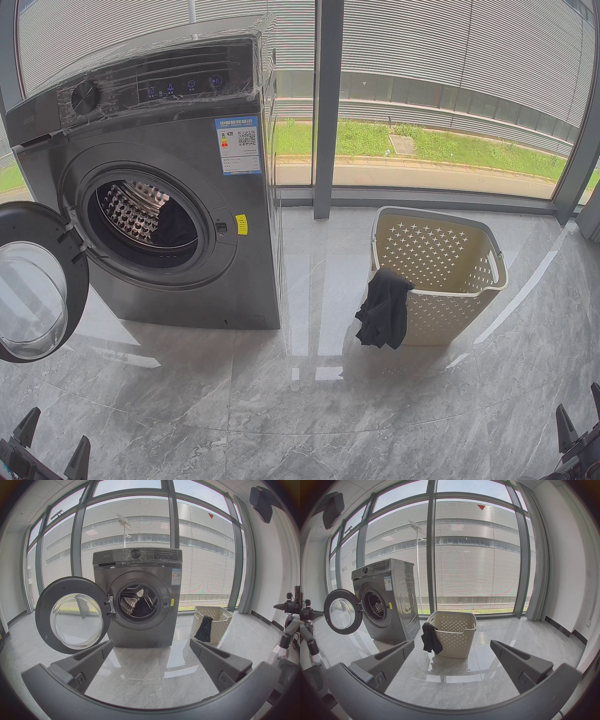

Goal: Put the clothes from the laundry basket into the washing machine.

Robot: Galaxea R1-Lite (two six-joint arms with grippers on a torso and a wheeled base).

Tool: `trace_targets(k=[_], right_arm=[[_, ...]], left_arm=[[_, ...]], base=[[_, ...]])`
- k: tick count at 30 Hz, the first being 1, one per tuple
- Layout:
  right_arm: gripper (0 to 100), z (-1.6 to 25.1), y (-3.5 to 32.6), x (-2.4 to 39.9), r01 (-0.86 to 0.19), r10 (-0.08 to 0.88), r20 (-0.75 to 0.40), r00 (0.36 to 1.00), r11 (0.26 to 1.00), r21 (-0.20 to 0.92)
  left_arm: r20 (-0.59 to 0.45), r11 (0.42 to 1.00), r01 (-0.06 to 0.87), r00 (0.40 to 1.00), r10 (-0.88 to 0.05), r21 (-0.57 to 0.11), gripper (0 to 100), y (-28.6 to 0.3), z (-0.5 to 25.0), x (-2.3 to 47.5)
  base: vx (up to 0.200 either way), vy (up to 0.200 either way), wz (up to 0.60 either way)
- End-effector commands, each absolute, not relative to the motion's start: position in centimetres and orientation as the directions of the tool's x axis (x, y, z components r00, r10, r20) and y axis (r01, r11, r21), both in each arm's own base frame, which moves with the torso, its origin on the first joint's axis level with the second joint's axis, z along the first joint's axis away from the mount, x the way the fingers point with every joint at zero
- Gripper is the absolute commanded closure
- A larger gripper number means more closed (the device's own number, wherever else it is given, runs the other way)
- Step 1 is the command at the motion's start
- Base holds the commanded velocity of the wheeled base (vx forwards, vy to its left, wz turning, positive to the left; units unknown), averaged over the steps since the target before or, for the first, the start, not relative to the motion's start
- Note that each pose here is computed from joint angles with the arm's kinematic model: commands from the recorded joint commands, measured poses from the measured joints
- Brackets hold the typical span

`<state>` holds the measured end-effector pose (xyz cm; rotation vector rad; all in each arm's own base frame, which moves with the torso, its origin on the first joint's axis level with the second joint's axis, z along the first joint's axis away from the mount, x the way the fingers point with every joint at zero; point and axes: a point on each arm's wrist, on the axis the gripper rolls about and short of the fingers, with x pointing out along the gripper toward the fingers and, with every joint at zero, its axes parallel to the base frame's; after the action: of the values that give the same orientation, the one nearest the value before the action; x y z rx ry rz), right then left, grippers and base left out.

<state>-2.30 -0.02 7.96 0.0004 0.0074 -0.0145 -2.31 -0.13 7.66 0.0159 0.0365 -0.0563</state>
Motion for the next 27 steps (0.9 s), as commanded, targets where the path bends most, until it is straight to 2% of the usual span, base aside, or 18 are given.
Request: trace_targets(k=[1,10,27], right_arm=[[0,7.65,-0.02,-2.33,0.015,-0.015,-0.005,1.0,1.0,0.0],[0,7.65,-0.02,-2.33,0.014,-0.014,-0.005,1.0,1.0,0.0],[0,7.65,-0.02,-2.33,0.014,-0.014,-0.005,1.0,1.0,0.0]], left_arm=[[-0.04,0.998,0.056,0.998,-0.055,0.015,0,-0.13,7.14,-2.29],[-0.04,0.998,0.056,0.998,-0.055,0.015,0,-0.13,7.14,-2.29],[-0.04,0.998,0.056,0.998,-0.055,0.015,0,-0.13,7.14,-2.29]], base=[[0.0,0.0,0.0],[0.0,0.0,0.0],[0.0,-0.2,0.0]])
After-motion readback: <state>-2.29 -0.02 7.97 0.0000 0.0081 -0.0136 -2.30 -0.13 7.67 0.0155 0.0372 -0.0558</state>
